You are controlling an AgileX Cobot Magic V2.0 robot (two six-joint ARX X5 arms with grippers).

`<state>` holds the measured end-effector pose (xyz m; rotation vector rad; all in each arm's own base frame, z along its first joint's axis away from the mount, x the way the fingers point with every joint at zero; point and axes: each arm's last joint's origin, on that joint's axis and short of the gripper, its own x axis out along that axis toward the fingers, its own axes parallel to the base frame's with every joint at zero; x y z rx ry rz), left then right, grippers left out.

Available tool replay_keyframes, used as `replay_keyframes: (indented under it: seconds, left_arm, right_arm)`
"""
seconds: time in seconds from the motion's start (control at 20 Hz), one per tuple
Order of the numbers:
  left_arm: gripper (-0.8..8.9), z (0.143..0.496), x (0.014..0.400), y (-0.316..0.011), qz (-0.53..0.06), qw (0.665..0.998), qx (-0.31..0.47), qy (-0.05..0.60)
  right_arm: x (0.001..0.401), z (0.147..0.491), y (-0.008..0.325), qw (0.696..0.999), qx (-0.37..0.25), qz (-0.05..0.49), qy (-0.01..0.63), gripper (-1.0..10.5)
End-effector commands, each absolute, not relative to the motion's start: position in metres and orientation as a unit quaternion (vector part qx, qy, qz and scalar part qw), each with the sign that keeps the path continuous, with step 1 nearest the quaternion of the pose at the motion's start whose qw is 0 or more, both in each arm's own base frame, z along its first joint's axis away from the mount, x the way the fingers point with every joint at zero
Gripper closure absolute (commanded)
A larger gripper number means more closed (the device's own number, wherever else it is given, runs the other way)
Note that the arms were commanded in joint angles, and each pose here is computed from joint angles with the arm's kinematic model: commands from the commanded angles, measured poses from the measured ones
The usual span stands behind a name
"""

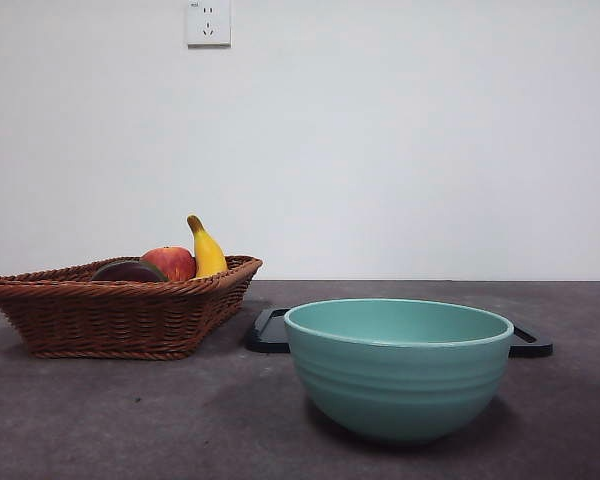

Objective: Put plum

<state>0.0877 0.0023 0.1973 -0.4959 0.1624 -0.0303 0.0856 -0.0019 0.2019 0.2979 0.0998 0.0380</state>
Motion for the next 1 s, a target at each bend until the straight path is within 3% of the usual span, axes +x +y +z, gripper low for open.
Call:
replay_keyframes:
  seconds: [0.05, 0.55, 1.0]
  left_arm:
    - [8.04, 0.218, 0.086, 0.001, -0.031, 0.965, -0.250, 0.076]
    - [8.04, 0.281, 0.095, -0.005, -0.148, 0.953, -0.206, 0.164]
    - [8.04, 0.322, 0.107, -0.015, -0.254, 0.916, -0.175, 0.255]
  right_arm:
    - [0.083, 0.225, -0.001, 0.986, 0.157, 0.032, 0.045, 9.4]
    - [0.090, 0.293, 0.005, 0.971, 0.142, 0.130, 0.143, 9.4]
    - [0.104, 0.339, 0.017, 0.933, 0.119, 0.239, 0.242, 9.4]
